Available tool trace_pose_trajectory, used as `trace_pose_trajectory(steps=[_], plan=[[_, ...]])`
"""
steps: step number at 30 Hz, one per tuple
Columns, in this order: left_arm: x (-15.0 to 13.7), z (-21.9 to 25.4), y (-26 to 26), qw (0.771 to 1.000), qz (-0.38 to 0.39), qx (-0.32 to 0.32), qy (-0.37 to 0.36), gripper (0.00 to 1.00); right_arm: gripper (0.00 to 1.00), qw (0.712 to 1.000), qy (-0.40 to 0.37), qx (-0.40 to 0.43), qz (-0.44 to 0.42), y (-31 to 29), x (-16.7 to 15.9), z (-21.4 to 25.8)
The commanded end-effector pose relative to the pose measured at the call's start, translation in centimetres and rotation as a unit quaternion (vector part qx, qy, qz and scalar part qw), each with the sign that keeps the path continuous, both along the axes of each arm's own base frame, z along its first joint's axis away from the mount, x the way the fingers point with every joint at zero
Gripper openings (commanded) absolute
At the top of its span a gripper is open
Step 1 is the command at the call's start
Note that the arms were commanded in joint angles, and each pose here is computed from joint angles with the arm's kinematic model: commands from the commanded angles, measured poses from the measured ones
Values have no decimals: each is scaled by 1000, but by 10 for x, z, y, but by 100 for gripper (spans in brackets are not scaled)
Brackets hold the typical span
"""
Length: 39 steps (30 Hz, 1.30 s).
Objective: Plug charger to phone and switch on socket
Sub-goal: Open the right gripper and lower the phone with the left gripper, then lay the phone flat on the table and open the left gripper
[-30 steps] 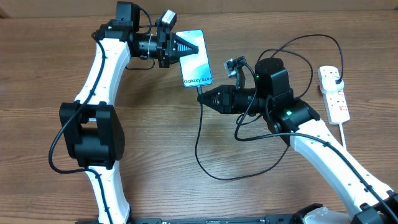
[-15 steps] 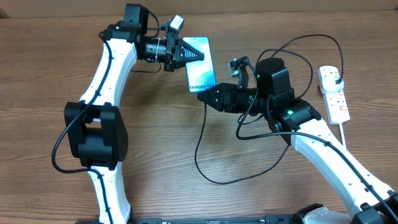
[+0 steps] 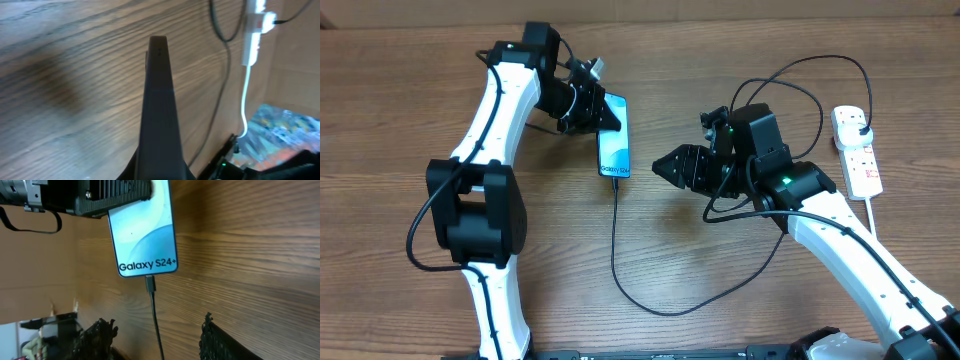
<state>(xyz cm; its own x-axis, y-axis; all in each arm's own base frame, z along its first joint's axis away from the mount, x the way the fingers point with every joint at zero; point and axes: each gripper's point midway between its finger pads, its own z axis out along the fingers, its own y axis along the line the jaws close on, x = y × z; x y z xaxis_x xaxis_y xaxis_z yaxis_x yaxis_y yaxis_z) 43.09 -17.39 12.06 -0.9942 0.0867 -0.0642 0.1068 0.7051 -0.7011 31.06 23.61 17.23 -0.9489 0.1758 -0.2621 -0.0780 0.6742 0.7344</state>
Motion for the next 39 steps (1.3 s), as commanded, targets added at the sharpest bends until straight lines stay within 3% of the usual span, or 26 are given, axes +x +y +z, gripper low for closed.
trace_pose_trajectory(steps=[1,10,18,24,30,35,39], plan=[[6,-30,8,1000,2,16,19,5,58,999,-10,-28,-19,-11,2,-1],[-1,-95,7,995,7,20,98,4,58,998,8,-49,-28,-18,-2,-10],[-2,-113,8,993,13,23,115,5,58,998,6,-54,-32,-20,-1,-11],[-2,-117,13,993,12,42,113,31,58,998,6,-54,-32,-20,-1,-11],[-4,-126,24,990,12,84,112,38,59,998,8,-54,-32,-20,-1,-12],[-4,-141,51,980,11,172,102,52,58,998,9,-57,-29,-20,-3,-13],[-7,-147,66,970,8,219,103,54,58,998,10,-58,-29,-21,-3,-13]])
